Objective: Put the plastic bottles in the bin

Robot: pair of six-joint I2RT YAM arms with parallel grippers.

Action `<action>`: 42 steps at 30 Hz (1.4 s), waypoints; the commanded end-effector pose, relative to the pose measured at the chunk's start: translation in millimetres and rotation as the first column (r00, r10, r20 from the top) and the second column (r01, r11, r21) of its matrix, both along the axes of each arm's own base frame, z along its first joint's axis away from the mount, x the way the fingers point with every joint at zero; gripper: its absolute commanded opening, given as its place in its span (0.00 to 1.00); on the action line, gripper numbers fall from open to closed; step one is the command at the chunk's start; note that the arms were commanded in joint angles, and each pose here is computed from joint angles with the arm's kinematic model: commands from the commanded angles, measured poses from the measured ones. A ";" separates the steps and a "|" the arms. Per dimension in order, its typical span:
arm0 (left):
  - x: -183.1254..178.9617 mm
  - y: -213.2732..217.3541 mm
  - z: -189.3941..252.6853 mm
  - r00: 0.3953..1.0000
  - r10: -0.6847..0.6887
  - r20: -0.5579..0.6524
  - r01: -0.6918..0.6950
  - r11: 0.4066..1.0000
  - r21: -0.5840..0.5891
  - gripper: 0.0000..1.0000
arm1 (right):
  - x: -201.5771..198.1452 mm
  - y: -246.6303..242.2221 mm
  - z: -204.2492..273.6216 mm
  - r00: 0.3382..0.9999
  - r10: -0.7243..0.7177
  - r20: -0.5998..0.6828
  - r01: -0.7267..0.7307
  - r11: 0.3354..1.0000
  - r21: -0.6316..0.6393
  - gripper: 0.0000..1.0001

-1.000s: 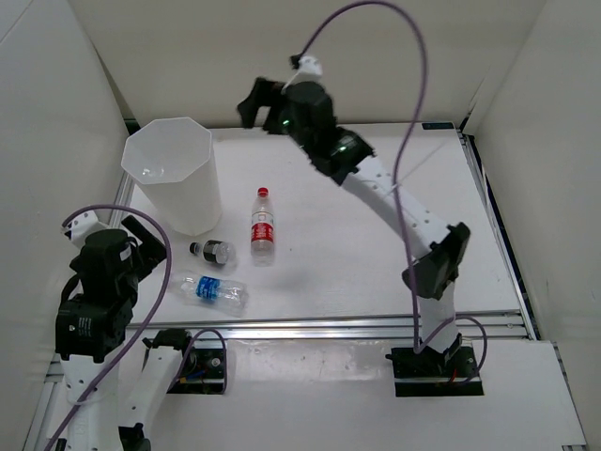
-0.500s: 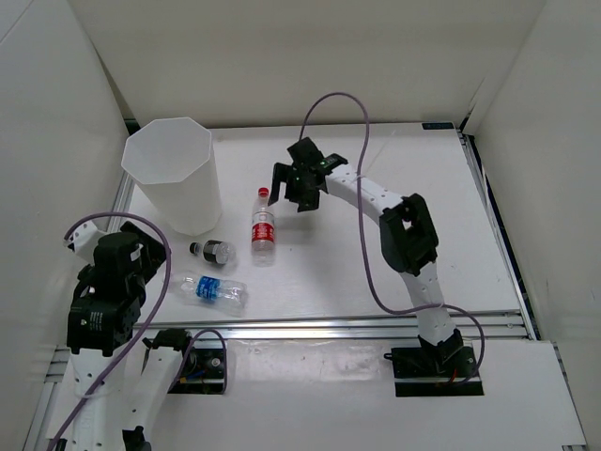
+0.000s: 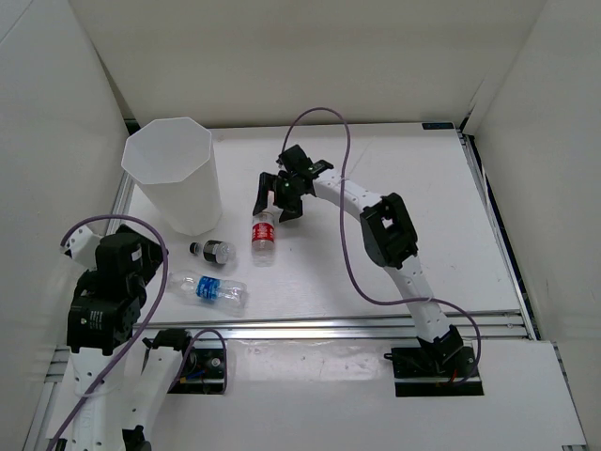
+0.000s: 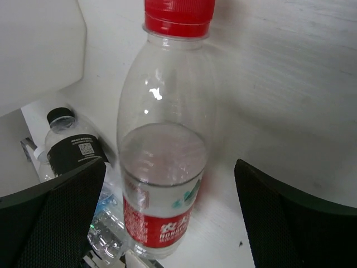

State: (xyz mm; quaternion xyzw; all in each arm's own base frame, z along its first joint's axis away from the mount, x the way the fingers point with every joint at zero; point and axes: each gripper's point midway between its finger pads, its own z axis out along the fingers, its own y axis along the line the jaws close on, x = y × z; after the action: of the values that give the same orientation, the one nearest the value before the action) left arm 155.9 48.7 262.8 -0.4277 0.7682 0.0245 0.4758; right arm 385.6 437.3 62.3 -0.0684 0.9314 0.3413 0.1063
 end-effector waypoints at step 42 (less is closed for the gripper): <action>-2.5 -44.2 -12.5 0.899 -0.373 -0.229 0.371 0.927 -0.051 1.00 | 19.6 99.9 428.9 0.436 -0.544 0.717 -0.363 0.623 0.693 0.52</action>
State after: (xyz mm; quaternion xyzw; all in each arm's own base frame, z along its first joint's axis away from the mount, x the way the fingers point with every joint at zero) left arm 158.3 9.3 245.5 -0.2959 0.8743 -0.0132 0.3846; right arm 418.7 538.7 459.1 -0.1232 0.5390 0.6040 0.5740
